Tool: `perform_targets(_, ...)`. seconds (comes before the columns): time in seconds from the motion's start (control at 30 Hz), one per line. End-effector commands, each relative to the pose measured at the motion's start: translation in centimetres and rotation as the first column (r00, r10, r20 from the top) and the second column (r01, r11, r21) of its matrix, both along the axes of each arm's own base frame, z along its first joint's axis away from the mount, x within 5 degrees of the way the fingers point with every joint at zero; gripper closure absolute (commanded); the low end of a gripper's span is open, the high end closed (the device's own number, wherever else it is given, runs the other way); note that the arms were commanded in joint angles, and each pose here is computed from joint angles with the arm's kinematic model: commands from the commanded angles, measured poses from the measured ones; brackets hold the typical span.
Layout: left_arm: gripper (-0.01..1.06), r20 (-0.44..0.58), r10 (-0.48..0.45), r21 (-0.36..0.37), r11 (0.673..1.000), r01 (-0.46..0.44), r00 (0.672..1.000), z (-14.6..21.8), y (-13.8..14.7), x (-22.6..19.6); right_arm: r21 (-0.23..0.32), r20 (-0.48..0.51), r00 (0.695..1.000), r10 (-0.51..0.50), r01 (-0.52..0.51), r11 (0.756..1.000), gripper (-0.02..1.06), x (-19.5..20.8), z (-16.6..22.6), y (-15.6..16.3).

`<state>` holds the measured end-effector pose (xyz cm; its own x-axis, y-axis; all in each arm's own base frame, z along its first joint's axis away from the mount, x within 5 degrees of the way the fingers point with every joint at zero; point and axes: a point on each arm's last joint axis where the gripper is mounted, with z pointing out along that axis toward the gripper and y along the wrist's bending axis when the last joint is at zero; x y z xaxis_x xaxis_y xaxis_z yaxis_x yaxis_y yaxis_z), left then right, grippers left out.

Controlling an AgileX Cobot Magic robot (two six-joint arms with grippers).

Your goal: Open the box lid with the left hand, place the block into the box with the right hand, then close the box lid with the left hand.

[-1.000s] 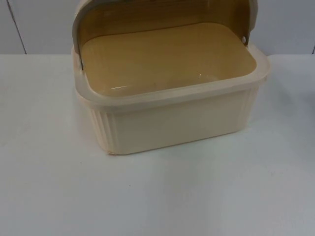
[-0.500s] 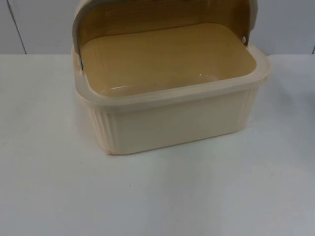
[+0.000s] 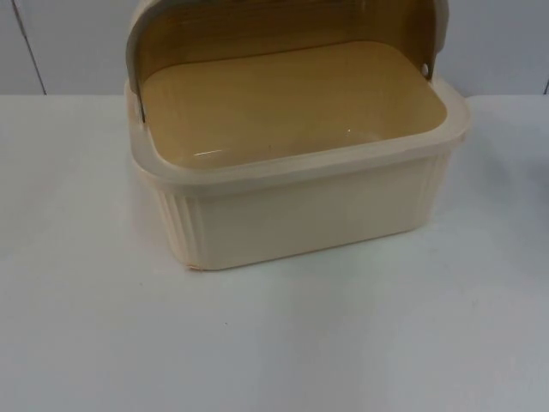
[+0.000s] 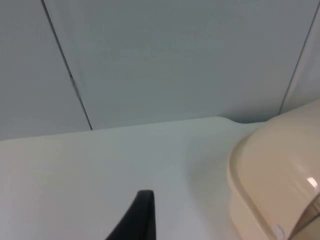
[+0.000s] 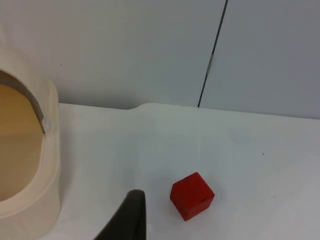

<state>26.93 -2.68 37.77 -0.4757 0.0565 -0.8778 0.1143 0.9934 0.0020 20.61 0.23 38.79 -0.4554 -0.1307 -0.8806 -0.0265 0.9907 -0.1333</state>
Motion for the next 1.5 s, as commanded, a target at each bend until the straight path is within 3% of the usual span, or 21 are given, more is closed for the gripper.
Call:
perform_targets(0.0,0.0,0.002,-0.003,-0.027,1.0,0.003,1.0,0.2,-0.2,-0.4,-0.013,0.012,1.0,0.003,-0.003,1.0,-0.01,1.8,0.3,0.0)
perform_targets(0.07,0.0,0.004,-0.003,-0.027,1.0,0.003,1.0,0.2,-0.2,-0.4,-0.019,0.007,1.0,0.006,-0.006,1.0,-0.01,2.9,0.5,0.1)
perform_targets(0.17,0.0,0.004,-0.003,-0.027,1.0,0.003,1.0,0.2,-0.2,-0.4,-0.094,-0.05,0.998,0.033,-0.038,0.995,-0.01,6.8,1.2,0.1)
perform_targets(0.3,0.0,0.004,-0.003,-0.027,1.0,0.003,1.0,0.2,-0.2,-0.4,-0.112,-0.081,0.996,0.033,-0.042,0.993,-0.01,10.0,1.7,-0.1)
perform_targets(0.37,0.0,0.004,-0.003,-0.027,1.0,0.003,1.0,0.2,-0.2,-0.4,-0.053,-0.084,0.996,0.025,-0.03,0.998,-0.01,11.9,1.4,-0.8)
perform_targets(0.4,0.0,0.004,-0.003,-0.027,1.0,0.003,1.0,0.2,-0.2,-0.4,-0.053,-0.084,0.996,0.025,-0.03,0.998,-0.01,11.9,1.4,-0.8)
perform_targets(0.47,0.0,0.005,-0.003,-0.025,1.0,0.003,1.0,0.2,-0.2,-0.4,0.023,-0.091,0.996,0.005,-0.003,1.0,-0.01,13.3,0.5,-2.3)
perform_targets(0.53,0.0,0.005,-0.003,-0.023,1.0,0.003,1.0,0.2,-0.2,-0.4,0.06,-0.122,0.992,-0.014,0.021,0.998,-0.01,14.4,-1.0,-4.4)
perform_targets(0.6,0.0,0.005,-0.003,-0.023,1.0,0.003,1.0,0.2,-0.2,-0.4,0.059,-0.133,0.991,-0.017,0.025,0.998,-0.01,14.8,-1.6,-5.4)
perform_targets(0.7,0.0,0.005,-0.003,-0.023,1.0,0.003,1.0,0.2,-0.2,-0.4,-0.005,-0.176,0.984,-0.015,0.014,1.0,-0.01,16.2,-3.8,-6.9)
perform_targets(0.83,0.0,0.007,-0.003,-0.023,1.0,0.003,1.0,0.3,-0.2,-0.4,-0.029,-0.201,0.979,-0.014,0.009,1.0,-0.01,18.6,-7.1,-7.7)
perform_targets(1.0,0.0,0.007,-0.003,-0.023,1.0,0.003,1.0,0.3,-0.2,-0.4,0.047,-0.272,0.962,-0.016,0.03,0.998,-0.01,21.1,-12.0,-7.9)
perform_targets(1.1,0.0,0.007,-0.003,-0.023,1.0,0.003,1.0,0.3,-0.2,-0.4,0.06,-0.337,0.941,0.027,-0.007,0.998,-0.01,21.9,-15.0,-7.8)
perform_targets(1.23,0.0,0.005,-0.003,-0.023,1.0,0.003,1.0,0.2,-0.2,-0.4,0.175,-0.383,0.902,0.201,-0.142,0.974,-0.01,23.0,-19.2,-6.6)
perform_targets(1.3,0.0,0.005,-0.003,-0.023,1.0,0.003,1.0,0.2,-0.2,-0.4,0.175,-0.381,0.905,0.19,-0.131,0.976,-0.01,23.3,-19.9,-6.7)
perform_targets(1.4,0.0,0.001,-0.003,-0.023,1.0,0.003,1.0,0.2,-0.2,-0.5,0.072,-0.408,0.894,0.184,-0.169,0.983,-0.01,23.9,-21.8,-6.5)
perform_targets(1.47,0.0,-0.006,-0.003,-0.022,1.0,0.003,1.0,0.2,-0.2,-0.5,0.039,-0.413,0.89,0.191,-0.192,0.981,-0.01,24.1,-22.5,-6.5)
